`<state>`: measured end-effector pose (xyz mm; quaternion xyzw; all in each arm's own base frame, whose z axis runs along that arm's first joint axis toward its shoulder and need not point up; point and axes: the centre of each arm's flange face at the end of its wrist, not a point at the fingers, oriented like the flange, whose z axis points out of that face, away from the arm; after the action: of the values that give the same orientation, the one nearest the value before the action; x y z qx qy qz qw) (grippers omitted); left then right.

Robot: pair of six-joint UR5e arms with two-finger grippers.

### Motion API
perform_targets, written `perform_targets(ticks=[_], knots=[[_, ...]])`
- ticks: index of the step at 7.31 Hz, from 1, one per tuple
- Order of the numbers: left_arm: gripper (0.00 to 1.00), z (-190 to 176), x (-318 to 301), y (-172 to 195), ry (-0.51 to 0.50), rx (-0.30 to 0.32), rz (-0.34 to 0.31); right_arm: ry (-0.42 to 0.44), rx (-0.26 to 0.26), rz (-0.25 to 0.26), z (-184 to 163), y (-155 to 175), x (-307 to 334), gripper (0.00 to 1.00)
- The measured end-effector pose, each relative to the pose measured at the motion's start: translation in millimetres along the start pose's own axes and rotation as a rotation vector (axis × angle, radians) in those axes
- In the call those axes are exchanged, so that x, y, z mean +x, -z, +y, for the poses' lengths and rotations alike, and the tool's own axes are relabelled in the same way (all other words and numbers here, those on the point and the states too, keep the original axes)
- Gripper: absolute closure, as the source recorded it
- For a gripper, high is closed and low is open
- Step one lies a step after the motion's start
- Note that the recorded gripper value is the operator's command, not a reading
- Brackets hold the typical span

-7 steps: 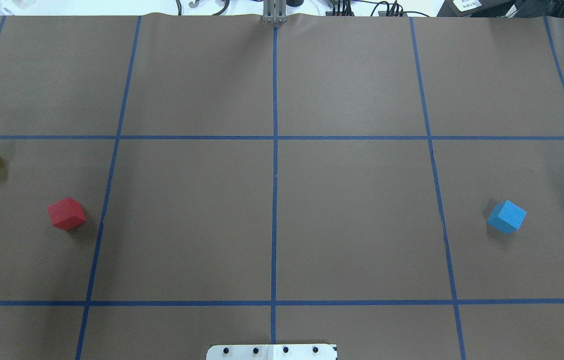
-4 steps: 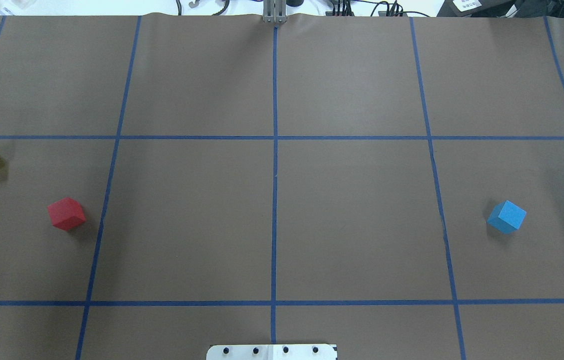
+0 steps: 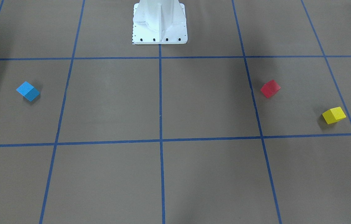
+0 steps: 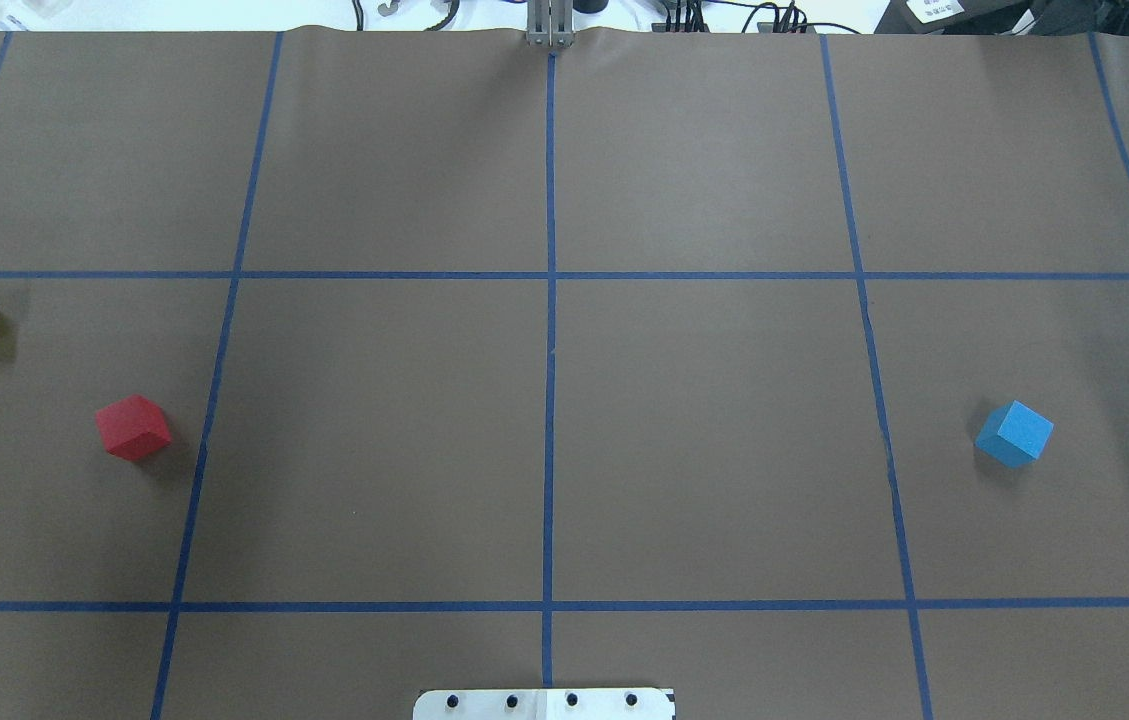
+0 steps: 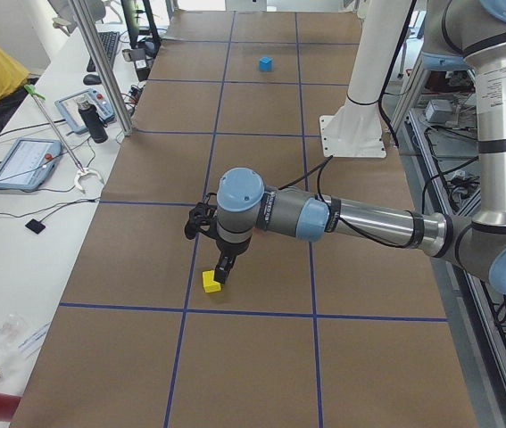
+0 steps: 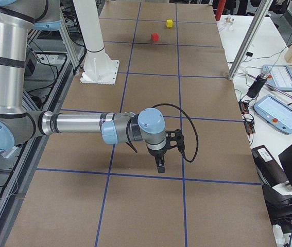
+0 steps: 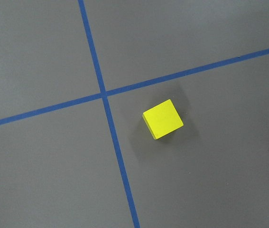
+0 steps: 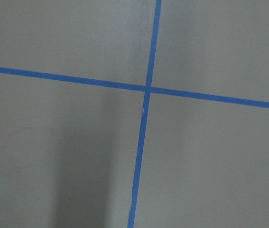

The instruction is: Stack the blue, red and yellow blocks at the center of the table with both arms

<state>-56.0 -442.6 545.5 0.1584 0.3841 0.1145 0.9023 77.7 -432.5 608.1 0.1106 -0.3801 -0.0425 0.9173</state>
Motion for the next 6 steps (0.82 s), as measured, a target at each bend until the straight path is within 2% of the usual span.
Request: perform_targets(ticks=[1, 3, 6], knots=[[0.00, -9.7, 3.9, 4.7, -0.042, 0.039, -0.005, -0.014, 0.009, -0.023, -0.6, 1.6, -3.9, 0.01], [0.00, -26.8, 10.0, 11.7, -0.087, 0.083, -0.009, -0.139, 0.045, -0.057, -6.8, 11.6, -21.0, 0.01], [0.00, -31.6, 12.1, 13.4, -0.098, 0.092, -0.008, -0.325, 0.065, -0.117, -20.2, 8.8, -88.1, 0.01]])
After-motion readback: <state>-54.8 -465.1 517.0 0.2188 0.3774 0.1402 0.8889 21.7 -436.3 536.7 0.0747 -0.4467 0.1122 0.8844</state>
